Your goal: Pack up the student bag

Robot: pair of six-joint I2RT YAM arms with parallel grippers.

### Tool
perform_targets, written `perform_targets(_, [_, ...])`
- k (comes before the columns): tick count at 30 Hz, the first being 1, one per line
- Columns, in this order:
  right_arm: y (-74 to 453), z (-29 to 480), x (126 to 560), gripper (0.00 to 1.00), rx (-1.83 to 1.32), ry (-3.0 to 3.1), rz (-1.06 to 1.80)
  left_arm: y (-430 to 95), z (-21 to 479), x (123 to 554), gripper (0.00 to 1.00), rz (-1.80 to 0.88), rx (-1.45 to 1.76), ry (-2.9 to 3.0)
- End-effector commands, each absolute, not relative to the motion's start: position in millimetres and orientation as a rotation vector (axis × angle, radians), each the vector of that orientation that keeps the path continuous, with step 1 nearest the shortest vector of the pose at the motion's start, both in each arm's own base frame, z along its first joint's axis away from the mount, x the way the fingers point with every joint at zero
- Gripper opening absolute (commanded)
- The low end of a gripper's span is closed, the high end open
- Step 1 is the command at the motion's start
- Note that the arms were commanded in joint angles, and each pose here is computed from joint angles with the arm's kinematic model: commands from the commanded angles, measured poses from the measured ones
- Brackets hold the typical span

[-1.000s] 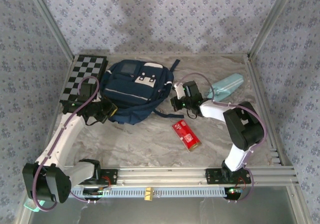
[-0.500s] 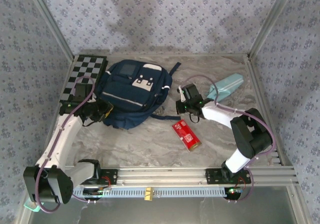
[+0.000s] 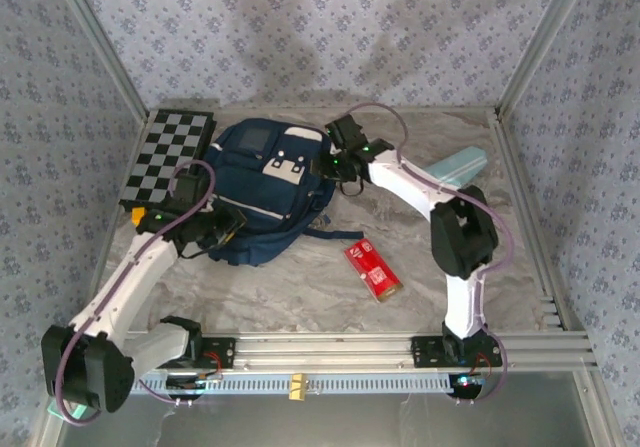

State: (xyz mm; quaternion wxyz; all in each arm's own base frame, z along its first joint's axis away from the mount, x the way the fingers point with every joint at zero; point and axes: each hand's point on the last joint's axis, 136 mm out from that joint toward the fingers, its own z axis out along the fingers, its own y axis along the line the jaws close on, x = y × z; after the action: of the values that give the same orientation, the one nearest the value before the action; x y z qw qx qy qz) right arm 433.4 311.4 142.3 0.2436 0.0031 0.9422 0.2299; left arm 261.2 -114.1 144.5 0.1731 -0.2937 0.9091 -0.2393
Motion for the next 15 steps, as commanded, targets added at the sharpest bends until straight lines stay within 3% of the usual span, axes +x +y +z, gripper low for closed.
perform_targets(1, [319,121,425,0.42,0.117,2.727,0.604,-123,153,285,0.38,-0.656,-0.789,2.528])
perform_targets(5, [324,116,442,0.46,0.181,2.714,0.551,-131,141,294,0.37,-0.616,-0.76,2.552])
perform_targets(15, [342,107,452,0.37,0.234,2.715,0.615,-132,124,294,0.37,-0.56,-0.75,2.592])
